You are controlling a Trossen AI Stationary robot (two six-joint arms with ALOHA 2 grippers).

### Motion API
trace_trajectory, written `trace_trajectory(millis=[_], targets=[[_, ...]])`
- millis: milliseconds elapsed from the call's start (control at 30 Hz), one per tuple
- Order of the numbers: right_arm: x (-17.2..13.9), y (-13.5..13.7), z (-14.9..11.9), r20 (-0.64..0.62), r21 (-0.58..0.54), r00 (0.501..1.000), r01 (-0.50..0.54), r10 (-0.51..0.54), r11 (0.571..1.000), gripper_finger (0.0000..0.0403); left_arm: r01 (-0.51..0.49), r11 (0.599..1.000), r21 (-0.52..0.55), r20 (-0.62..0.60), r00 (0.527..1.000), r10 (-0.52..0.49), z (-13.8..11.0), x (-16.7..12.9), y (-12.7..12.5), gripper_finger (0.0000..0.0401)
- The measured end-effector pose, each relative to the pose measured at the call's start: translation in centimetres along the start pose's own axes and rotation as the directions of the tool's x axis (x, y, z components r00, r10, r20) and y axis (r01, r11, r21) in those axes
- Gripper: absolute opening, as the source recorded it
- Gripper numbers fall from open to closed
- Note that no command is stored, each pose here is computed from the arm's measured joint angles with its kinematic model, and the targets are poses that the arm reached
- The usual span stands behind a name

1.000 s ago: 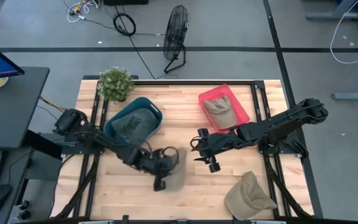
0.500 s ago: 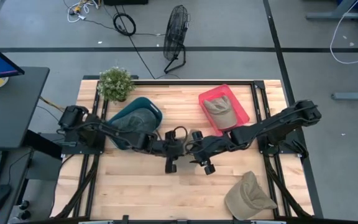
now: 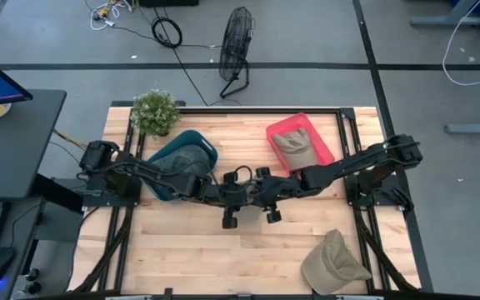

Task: Pick & Place hat
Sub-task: Put the left brown cap into the red bin

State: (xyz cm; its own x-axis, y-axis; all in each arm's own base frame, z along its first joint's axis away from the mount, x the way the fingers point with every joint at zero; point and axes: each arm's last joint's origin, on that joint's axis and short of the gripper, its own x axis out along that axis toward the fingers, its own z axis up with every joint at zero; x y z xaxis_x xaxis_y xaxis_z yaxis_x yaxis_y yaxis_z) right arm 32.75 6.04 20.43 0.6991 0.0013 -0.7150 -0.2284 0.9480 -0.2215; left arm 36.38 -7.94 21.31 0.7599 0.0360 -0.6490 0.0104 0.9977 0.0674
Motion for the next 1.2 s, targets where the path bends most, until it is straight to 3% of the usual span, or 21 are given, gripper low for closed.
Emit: trace_trajectory(millis=[200, 333, 533, 633, 1000, 1100, 1200], targets=[[-0.1, 0.0, -0.4, -0.037, 0.013, 0.999, -0.015, 0.015, 1.0, 0.0074, -0.022, 0.999, -0.039, -0.028, 0.999, 0.021, -0.3, 0.1, 1.0, 0.0062], [-0.1, 0.0, -0.7, -0.065, -0.036, 0.998, -0.023, 0.021, 0.999, 0.0009, -0.039, 0.998, -0.048, -0.041, 0.998, 0.037, -0.4, 0.3, 1.8, 0.0098], [-0.1, 0.1, -0.7, -0.064, -0.02, 0.997, -0.047, 0.046, 0.999, 0.0044, -0.047, 0.997, -0.067, -0.046, 0.998, 0.044, -0.4, 0.3, 2.1, 0.0139], [0.2, 0.1, -0.5, -0.018, -0.004, 0.991, -0.131, 0.131, 0.991, 0.0074, -0.048, 0.996, -0.073, -0.044, 0.998, 0.044, -0.4, 0.3, 2.0, 0.015], [3.5, 0.8, -1.3, -0.03, 0.0, 0.988, -0.149, 0.149, 0.989, 0.0214, -0.108, 0.992, -0.065, -0.024, 0.994, 0.107, 0.8, -0.1, 2.4, 0.014], [3.9, 0.8, -1.6, -0.047, 0.014, 0.987, -0.151, 0.152, 0.988, 0.0214, -0.115, 0.992, -0.051, -0.049, 0.992, 0.113, 0.7, -0.1, 2.5, 0.0138], [4.2, 0.9, -1.8, -0.067, 0.028, 0.986, -0.154, 0.155, 0.988, 0.0175, -0.124, 0.991, -0.043, -0.088, 0.989, 0.12, 0.3, -0.1, 2.5, 0.0138]])
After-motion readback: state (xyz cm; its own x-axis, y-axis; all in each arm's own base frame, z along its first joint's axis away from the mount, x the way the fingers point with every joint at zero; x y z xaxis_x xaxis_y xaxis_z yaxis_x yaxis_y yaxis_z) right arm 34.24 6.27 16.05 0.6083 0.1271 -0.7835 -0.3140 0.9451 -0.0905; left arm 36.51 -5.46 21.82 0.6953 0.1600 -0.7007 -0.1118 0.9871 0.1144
